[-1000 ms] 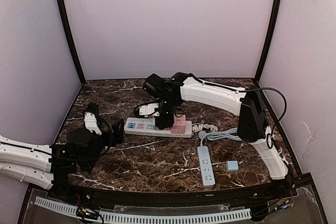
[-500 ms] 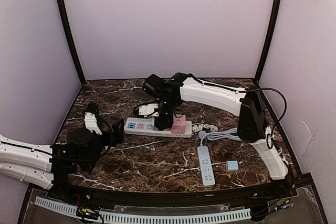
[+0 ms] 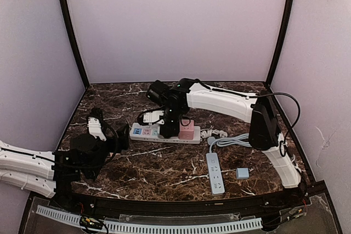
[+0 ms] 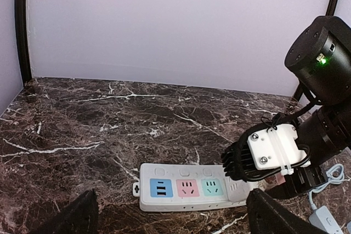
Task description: Insert the plug
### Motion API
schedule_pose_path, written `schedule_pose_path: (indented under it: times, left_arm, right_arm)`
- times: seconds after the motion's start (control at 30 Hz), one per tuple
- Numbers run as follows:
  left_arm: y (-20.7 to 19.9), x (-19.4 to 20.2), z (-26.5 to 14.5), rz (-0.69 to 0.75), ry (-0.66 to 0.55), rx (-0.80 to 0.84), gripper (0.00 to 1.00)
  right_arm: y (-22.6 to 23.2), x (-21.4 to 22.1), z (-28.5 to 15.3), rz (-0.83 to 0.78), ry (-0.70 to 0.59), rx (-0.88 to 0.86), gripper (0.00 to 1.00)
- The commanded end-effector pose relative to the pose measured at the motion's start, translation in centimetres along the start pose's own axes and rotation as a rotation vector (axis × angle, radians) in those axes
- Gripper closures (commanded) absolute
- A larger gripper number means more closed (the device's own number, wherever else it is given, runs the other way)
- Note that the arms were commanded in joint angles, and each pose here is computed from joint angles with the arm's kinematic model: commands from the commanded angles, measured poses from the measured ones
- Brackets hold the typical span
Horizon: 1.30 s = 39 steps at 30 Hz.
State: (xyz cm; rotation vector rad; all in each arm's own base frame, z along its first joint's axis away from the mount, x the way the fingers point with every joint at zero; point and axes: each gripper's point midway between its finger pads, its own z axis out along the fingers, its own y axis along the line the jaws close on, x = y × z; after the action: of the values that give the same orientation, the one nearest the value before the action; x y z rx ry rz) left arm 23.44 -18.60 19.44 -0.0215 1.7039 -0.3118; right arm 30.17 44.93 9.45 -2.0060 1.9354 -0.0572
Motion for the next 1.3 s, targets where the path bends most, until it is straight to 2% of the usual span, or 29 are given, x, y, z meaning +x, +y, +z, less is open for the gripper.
schedule_pose_path:
  times: [0.0,0.4,0.87,1.27]
  left_arm:
    - [0.4,0.3,-0.1,0.015,-0.003,-0.01,0.07]
    - [0.5,0.4,-0.1,0.018,-0.005,-0.013,0.07]
    - [0.5,0.4,-0.1,0.02,-0.007,-0.015,0.07]
    - [0.6,0.5,-0.1,0.021,-0.009,-0.016,0.07]
  right_arm:
    - [-0.1,1.7,0.1,0.001,0.069,0.03,1.0]
    - [0.1,2.9,0.8,0.017,0.114,0.009,1.0]
    - [6.3,4.5,-0.9,0.052,0.112,-0.267,1.0]
    - [9.9,5.1,-2.5,0.082,0.106,-0.381,1.0]
